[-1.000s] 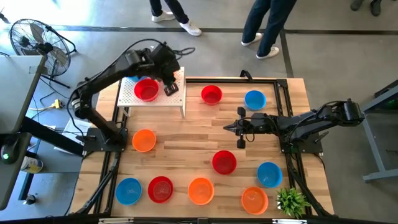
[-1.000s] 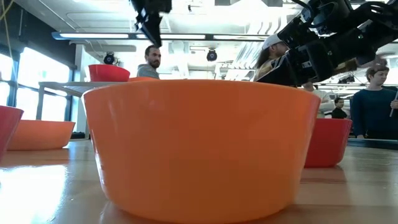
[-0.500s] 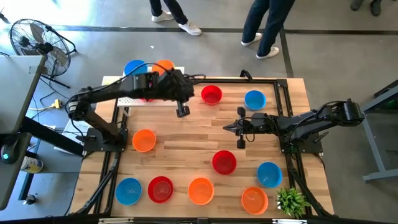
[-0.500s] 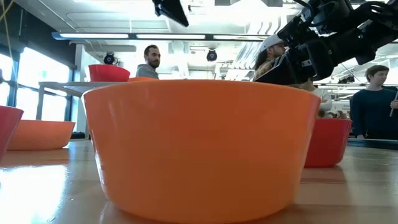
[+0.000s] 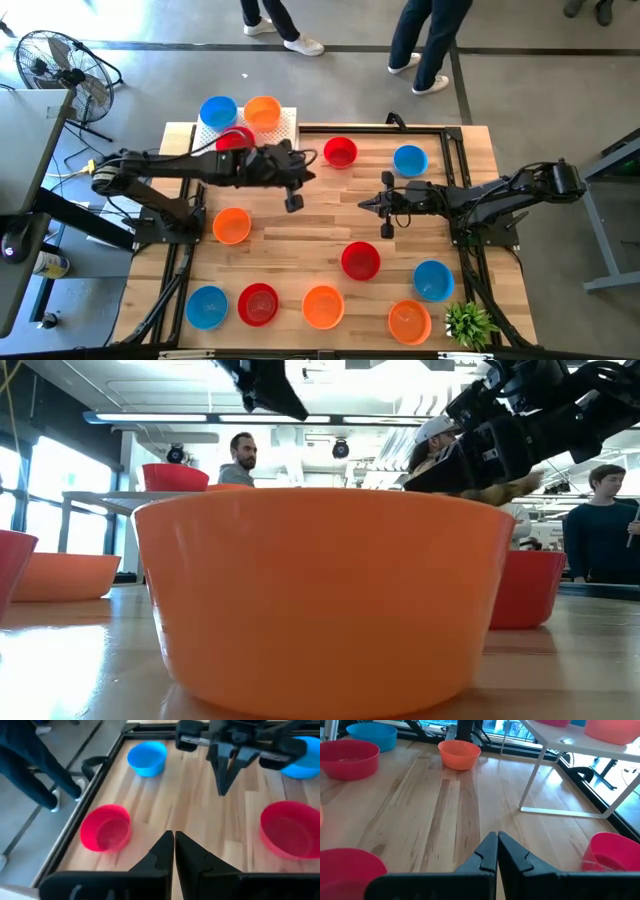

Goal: Pick & Place Mini bowls
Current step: Stack the orange bowl on top of the orange bowl on the shelf

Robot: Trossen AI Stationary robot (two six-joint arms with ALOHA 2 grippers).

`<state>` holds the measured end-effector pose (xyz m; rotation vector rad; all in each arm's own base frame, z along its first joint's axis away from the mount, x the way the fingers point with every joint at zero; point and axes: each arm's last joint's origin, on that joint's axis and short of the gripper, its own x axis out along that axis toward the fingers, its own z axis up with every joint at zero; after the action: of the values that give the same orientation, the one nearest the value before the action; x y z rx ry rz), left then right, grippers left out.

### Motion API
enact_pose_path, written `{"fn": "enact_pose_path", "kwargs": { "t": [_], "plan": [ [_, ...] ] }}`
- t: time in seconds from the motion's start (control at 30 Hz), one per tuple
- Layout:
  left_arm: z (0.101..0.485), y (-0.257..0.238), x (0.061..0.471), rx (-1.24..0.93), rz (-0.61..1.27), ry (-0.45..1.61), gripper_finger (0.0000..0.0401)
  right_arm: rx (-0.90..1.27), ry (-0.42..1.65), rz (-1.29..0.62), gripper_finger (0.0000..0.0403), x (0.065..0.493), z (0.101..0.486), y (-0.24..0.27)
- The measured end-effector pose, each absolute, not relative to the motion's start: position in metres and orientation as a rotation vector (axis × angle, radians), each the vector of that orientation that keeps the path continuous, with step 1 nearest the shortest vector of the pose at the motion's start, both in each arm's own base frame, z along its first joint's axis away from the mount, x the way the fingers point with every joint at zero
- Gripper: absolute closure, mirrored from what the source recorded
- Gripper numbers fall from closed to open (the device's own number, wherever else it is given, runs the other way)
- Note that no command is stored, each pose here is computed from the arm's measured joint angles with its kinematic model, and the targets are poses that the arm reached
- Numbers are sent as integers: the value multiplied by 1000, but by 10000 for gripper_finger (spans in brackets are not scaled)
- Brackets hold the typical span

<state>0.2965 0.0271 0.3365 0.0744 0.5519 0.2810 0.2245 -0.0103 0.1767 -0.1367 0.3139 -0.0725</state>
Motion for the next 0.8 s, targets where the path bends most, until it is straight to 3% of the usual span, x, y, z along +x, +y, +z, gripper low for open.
{"fn": "enact_pose_path", "kwargs": {
  "t": [0.53, 0.8],
  "plan": [
    [291, -7, 294, 99, 256, 449, 389, -109, 261, -80, 403, 226, 182, -10],
    [269, -6, 279, 61, 246, 434, 389, -89, 120, -93, 403, 228, 195, -11]
  ]
}}
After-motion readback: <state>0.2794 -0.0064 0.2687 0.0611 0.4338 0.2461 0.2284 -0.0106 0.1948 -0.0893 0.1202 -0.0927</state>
